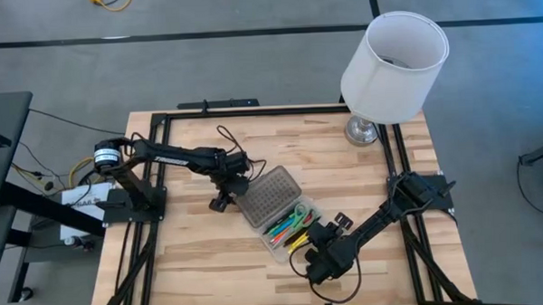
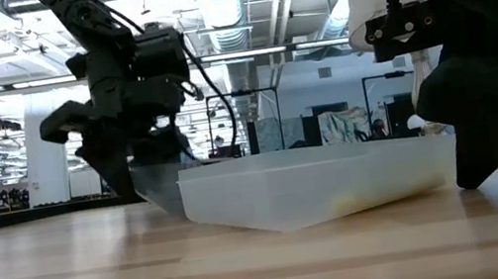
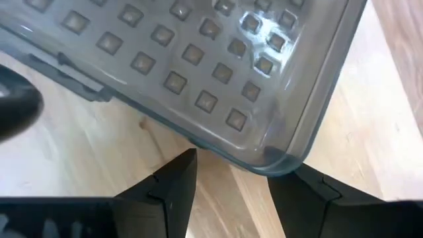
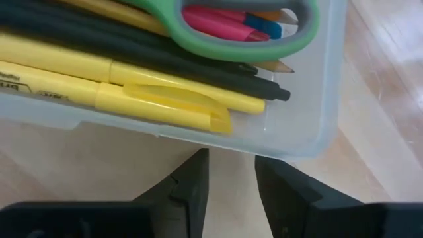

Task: Pick & place school supplies into a supply box
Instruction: Close the supply box

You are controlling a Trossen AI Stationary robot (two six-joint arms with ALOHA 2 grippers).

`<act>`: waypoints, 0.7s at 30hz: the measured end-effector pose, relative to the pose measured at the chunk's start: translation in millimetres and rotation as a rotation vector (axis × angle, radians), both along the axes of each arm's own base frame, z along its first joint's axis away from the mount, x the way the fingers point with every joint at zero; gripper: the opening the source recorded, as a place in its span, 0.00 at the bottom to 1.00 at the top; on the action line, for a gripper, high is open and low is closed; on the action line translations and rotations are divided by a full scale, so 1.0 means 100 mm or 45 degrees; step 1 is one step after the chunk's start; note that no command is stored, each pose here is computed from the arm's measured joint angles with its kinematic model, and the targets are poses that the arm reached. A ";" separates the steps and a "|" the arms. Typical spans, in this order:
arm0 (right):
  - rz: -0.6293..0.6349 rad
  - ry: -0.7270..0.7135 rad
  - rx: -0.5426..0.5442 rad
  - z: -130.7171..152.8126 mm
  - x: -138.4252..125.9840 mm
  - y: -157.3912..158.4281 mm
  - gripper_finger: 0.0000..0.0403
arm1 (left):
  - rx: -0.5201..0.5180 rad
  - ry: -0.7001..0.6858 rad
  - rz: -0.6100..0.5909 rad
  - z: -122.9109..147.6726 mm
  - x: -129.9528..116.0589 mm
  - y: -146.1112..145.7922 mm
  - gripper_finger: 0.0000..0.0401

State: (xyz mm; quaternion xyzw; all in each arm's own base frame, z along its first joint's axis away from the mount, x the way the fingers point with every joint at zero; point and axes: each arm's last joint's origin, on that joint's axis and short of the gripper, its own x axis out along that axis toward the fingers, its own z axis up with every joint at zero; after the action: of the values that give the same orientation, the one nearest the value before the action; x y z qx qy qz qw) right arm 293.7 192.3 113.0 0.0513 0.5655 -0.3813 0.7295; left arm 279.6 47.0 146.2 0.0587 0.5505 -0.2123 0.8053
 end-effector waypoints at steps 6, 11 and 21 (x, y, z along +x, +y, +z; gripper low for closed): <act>0.024 -0.005 0.012 0.00 0.02 0.00 0.30 | 0.018 -0.073 -0.014 0.15 -0.02 -0.04 0.43; 0.031 0.004 0.022 0.00 0.03 -0.01 0.30 | 0.033 -0.136 -0.035 0.27 -0.03 -0.09 0.43; 0.010 0.006 0.044 0.00 0.06 -0.05 0.30 | 0.062 -0.199 -0.103 0.36 -0.01 -0.31 0.43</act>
State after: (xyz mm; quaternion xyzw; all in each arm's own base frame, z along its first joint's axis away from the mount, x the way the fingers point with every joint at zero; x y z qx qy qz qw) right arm 300.1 187.5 112.8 0.0607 0.5739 -0.3690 0.7286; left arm 278.8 15.5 182.1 0.1170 0.4881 -0.2260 0.8349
